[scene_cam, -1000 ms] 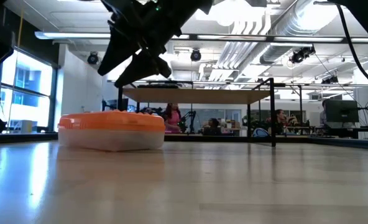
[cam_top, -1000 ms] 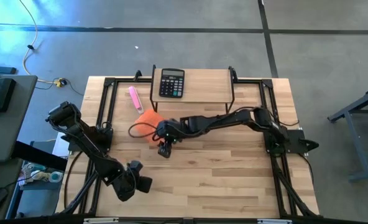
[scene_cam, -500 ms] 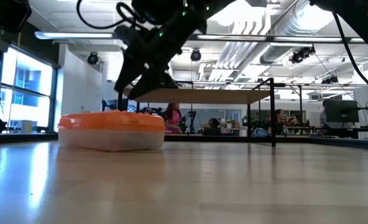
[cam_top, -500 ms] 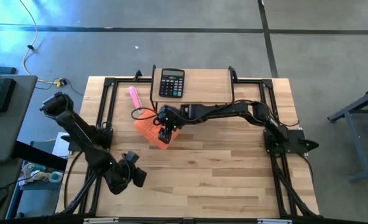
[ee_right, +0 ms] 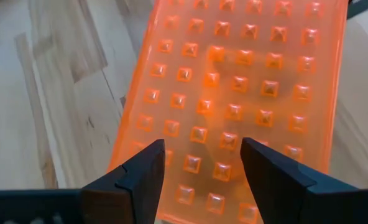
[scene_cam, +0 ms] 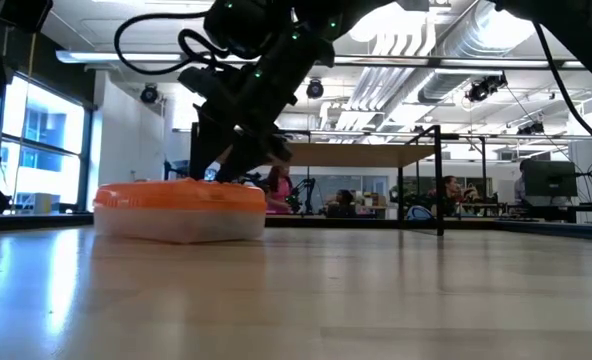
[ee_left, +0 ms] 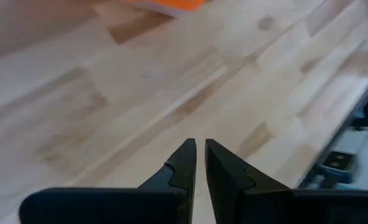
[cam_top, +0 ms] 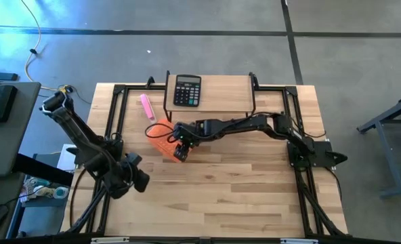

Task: Pack school essentials
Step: Close the supply box

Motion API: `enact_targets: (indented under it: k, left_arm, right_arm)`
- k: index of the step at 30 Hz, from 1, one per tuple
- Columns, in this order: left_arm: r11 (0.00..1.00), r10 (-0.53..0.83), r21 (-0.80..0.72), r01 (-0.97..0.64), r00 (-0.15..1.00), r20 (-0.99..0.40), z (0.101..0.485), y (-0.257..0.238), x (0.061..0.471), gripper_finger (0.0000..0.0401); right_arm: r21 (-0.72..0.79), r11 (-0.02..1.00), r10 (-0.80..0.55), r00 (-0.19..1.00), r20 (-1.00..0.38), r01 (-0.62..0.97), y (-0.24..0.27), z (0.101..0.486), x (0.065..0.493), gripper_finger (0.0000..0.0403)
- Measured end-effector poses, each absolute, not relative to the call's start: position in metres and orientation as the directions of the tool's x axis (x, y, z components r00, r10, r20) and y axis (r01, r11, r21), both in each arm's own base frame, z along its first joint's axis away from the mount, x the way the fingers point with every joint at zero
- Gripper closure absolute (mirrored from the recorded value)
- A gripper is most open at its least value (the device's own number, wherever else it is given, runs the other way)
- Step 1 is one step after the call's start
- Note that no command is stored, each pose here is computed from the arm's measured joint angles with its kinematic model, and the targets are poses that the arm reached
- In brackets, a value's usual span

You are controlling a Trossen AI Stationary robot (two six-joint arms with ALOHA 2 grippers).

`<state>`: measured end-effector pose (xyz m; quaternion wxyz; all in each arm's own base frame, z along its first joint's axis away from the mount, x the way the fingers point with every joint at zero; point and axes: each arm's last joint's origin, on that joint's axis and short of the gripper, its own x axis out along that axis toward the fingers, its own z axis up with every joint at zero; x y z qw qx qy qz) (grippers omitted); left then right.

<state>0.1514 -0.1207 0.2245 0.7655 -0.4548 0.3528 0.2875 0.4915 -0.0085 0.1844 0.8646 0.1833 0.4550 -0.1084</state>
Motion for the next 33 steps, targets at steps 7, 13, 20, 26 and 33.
enact_targets:
  k: [7,13,20,26,33]
  left_arm:
    - [0.477,0.151,-0.435,-0.764,0.559,-0.816,0.229,-0.111,0.141,0.0375]
    - [0.521,0.167,-0.380,-0.764,0.527,-0.833,0.228,-0.107,0.137,0.0375]
    - [0.583,0.170,-0.342,-0.737,0.522,-0.836,0.228,-0.107,0.137,0.0375]
    - [0.619,0.238,-0.303,-0.725,0.540,-0.807,0.229,-0.099,0.142,0.0375]
    - [0.689,0.262,-0.251,-0.679,0.557,-0.788,0.231,-0.087,0.156,0.0375]
  right_arm:
    - [0.227,0.903,-0.001,0.532,-0.847,0.364,0.006,0.181,0.489,0.0199]
    - [0.291,0.898,0.101,0.490,-0.866,0.329,0.032,0.184,0.483,0.0199]
    - [0.317,0.893,0.153,0.445,-0.882,0.321,0.066,0.182,0.476,0.0199]
    - [0.358,0.883,0.211,0.424,-0.881,0.304,0.093,0.182,0.471,0.0199]
    - [0.372,0.877,0.230,0.414,-0.881,0.305,0.114,0.182,0.466,0.0199]
